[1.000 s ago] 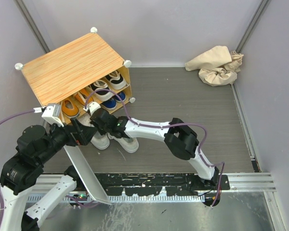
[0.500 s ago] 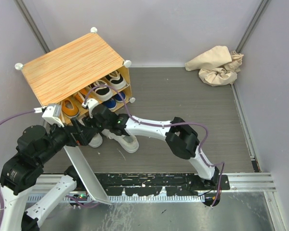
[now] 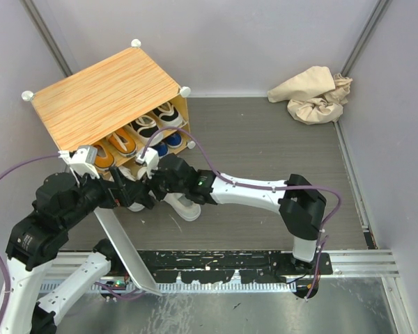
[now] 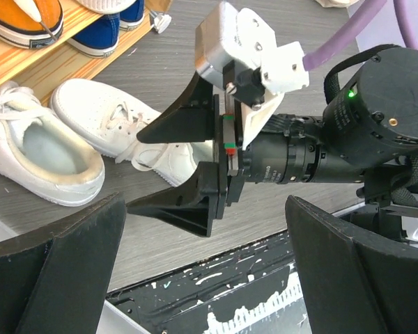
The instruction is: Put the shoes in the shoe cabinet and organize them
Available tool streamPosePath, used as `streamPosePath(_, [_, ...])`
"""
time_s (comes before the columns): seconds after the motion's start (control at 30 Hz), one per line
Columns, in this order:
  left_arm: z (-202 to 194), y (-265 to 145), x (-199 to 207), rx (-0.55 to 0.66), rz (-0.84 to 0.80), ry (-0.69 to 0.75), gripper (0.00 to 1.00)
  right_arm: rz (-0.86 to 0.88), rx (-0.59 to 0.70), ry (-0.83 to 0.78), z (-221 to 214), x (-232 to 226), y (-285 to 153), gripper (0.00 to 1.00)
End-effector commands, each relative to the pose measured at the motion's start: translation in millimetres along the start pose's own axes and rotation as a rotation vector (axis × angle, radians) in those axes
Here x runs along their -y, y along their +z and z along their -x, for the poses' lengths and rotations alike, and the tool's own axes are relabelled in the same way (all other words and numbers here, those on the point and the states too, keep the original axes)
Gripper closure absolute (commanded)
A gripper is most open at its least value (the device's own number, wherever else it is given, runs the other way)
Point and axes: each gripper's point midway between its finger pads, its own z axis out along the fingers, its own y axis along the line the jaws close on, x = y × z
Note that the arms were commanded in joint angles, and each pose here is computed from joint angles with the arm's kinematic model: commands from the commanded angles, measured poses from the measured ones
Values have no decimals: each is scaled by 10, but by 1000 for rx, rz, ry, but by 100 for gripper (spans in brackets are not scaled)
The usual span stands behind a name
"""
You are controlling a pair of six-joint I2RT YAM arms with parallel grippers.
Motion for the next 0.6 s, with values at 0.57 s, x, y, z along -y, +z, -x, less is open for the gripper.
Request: streamPosePath(0.57, [101, 129, -3, 34, 11, 9, 2, 77, 73, -70, 19, -20, 691, 6])
